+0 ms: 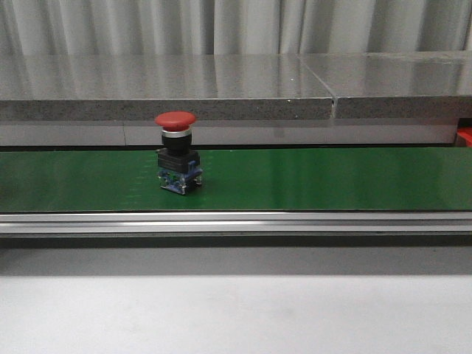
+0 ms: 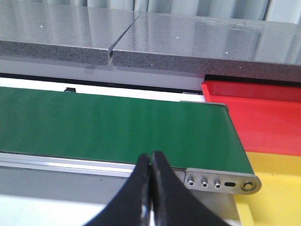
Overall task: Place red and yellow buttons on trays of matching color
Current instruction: 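Set the yellow button on the green belt and release the left gripper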
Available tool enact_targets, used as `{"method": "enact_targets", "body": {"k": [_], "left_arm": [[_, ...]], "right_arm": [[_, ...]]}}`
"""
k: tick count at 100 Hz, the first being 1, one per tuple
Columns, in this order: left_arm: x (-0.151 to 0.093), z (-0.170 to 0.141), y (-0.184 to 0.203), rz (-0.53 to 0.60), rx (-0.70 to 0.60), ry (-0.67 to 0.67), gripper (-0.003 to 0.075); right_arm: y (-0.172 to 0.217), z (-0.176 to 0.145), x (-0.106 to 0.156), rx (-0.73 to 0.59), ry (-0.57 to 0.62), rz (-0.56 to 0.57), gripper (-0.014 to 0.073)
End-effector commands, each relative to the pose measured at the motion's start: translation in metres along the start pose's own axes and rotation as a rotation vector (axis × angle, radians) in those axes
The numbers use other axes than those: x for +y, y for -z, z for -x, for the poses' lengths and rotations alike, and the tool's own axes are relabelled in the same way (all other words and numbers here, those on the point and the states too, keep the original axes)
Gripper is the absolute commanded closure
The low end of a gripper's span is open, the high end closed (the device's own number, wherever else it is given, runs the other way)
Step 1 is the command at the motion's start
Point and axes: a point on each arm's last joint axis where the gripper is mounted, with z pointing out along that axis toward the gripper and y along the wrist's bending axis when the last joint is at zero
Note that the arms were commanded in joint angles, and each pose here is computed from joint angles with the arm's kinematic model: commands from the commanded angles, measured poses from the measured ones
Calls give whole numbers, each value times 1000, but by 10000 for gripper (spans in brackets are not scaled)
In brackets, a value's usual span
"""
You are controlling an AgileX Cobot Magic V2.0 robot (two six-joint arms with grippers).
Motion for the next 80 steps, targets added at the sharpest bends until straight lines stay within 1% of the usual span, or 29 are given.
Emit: {"method": "enact_targets", "body": {"k": [1,4,10,25,49,63,80], "left_arm": [[-4,11,17,-10,-98,-8,139],[-4,11,18,-10,-102,-10,90],[-4,12,20,-10,-118,-12,53],[-11,16,37,-20,-224,-45,60],[-42,11,93,-89,-447,-135,60],[-54,-5,126,-132,-560,-175,60],[-53,-39,151,-165,-706,-191,60]], "right_arm": [[2,12,0,-107,14,-3,662],[2,12,0,-107,14,-3,662],[2,12,0,-107,14,-3,662],[2,12,0,-107,14,-3,662],[2,12,0,-107,14,-3,662],[2,12,0,-107,14,-3,662],[2,12,0,-107,14,-3,662]]}}
